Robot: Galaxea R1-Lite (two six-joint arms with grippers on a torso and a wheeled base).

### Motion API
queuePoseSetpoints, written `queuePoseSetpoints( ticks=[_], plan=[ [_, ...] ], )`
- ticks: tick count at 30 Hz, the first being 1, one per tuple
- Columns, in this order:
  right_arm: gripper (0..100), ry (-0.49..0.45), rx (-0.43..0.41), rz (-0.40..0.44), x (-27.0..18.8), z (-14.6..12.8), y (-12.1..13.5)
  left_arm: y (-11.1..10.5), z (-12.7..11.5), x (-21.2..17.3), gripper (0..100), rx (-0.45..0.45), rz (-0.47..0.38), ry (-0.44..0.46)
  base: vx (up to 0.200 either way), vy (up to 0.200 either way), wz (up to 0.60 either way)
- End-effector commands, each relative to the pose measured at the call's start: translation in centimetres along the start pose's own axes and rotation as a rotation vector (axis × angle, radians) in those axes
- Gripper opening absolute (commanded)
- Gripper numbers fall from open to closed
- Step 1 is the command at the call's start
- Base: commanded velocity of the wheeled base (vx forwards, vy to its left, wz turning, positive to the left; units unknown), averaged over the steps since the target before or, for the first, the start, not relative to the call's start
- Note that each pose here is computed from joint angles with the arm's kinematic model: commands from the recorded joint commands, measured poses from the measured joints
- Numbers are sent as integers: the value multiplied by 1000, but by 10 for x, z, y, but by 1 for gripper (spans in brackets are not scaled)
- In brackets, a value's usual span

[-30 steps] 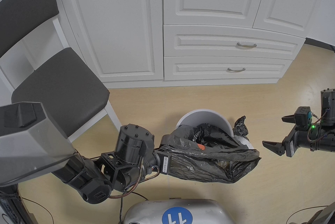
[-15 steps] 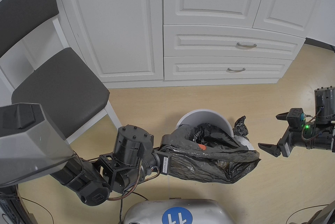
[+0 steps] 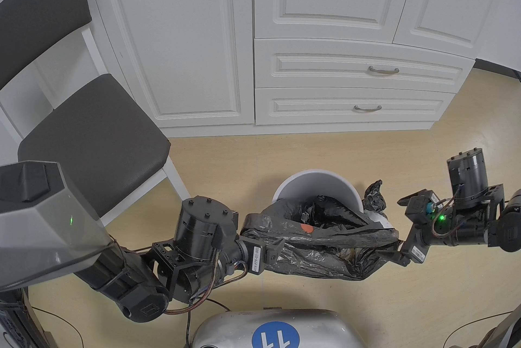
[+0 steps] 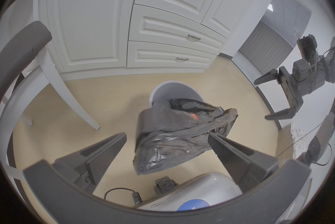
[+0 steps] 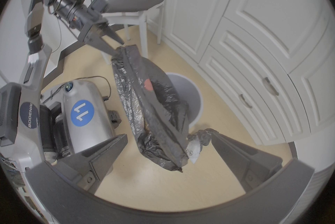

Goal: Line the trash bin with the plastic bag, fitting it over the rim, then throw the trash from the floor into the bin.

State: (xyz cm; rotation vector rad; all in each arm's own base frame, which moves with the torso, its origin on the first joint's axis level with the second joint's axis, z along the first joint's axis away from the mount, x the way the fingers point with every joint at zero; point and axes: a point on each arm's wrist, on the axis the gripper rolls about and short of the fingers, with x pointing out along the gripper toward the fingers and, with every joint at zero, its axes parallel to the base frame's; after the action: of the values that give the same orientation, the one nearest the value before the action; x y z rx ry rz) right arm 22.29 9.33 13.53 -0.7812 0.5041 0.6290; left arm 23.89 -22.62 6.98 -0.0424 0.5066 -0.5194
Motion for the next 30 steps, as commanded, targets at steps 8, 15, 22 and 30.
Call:
queuePoseSetpoints(
  ticks=[8,15,22,30],
  plan=[
    [100,124,-42,130,61,-7,24,1,0,0,100,-1,5,2,0,0,0],
    [100,154,-36,154,99,-14,31,2,3,-5,100,-4,27,-20,0,0,0],
    [0,196,-14,104,125,-14,30,0,10,-11,100,-6,22,-46,0,0,0],
    [0,134,-17,57,124,-4,26,-1,8,-14,100,-3,15,-44,0,0,0]
  ],
)
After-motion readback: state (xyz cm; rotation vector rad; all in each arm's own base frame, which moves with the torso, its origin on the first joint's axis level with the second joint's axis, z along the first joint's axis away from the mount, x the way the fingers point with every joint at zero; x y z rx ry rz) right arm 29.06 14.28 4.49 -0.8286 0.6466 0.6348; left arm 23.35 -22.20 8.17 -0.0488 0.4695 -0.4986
